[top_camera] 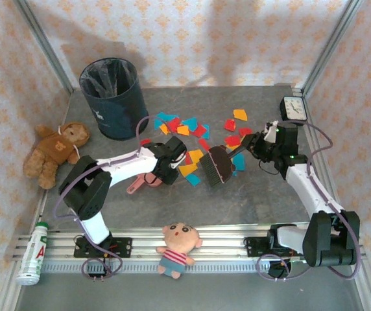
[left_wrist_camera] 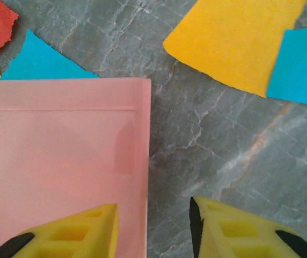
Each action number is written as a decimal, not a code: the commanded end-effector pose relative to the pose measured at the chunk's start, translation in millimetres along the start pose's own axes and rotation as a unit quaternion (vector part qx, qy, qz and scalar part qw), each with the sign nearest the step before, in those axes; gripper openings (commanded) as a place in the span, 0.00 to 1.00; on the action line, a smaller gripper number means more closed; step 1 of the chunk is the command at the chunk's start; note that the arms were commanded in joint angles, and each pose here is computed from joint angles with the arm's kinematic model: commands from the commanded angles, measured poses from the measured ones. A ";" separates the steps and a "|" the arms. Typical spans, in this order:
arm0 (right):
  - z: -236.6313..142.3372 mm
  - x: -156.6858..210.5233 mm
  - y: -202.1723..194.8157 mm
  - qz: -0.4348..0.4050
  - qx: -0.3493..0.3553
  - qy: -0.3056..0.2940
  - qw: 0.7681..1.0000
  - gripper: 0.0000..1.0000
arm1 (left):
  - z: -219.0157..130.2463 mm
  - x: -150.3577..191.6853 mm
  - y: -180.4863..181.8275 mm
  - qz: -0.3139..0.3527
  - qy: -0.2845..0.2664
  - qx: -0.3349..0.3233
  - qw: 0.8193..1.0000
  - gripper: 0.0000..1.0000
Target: Sweep away the paper scraps from the table
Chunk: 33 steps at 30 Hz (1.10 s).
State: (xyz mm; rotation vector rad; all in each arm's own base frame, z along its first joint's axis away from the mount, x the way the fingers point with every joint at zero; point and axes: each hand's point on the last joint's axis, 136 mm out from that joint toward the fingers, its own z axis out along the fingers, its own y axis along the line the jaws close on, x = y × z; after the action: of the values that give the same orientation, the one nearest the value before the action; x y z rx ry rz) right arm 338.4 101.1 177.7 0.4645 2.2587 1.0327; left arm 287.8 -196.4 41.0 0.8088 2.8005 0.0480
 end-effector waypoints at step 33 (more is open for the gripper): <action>-12.5 -11.7 3.4 -0.020 0.018 -0.034 0.999 0.00 | -36.9 -26.7 10.8 0.051 -0.016 -0.081 0.995 0.00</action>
State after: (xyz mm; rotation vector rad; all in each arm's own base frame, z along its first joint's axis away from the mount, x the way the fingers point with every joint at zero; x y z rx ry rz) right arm 334.2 95.8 170.5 0.4848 2.2885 0.9816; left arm 300.5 -196.6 63.6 0.8520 2.7465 0.2177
